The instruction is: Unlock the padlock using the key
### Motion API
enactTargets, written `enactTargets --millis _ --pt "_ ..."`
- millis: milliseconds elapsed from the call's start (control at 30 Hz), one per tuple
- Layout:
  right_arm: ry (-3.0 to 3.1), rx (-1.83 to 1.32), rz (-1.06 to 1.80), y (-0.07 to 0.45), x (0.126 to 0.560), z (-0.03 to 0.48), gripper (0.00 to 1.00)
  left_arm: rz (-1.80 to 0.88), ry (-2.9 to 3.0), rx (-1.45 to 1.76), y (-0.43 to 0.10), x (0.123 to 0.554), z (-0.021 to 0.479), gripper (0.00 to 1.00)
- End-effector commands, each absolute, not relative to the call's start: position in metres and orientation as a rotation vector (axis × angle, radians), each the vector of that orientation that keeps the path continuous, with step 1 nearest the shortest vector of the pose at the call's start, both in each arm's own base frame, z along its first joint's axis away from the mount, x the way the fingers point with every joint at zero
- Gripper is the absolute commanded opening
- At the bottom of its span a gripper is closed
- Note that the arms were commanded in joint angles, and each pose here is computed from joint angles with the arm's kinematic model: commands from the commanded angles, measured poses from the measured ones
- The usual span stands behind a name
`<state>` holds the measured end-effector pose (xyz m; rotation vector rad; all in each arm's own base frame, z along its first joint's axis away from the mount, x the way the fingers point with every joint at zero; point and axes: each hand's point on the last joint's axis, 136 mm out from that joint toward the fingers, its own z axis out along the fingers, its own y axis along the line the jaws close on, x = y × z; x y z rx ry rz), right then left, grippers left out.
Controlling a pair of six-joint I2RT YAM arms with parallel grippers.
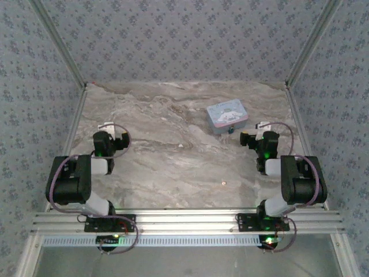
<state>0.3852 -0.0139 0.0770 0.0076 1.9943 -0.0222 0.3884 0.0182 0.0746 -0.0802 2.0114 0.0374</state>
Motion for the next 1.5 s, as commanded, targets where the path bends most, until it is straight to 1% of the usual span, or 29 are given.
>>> enactTargets --millis 0,1133,1267,1467 --pt "1.978 0.002 -0.026 -0.014 0.391 0.083 1.00 0.023 1.963 -0.066 0.015 0.398 0.089 0.98" --pt "1.975 0.008 -0.013 -0.015 0.390 0.083 1.00 0.025 1.961 -0.069 0.015 0.398 0.089 0.98" --pt "1.962 0.009 -0.018 -0.015 0.386 0.093 1.00 0.042 1.941 -0.091 0.019 0.393 0.106 0.98" --pt "1.937 0.062 -0.043 -0.021 0.374 0.127 1.00 0.062 1.869 -0.140 0.022 0.378 0.156 0.98"
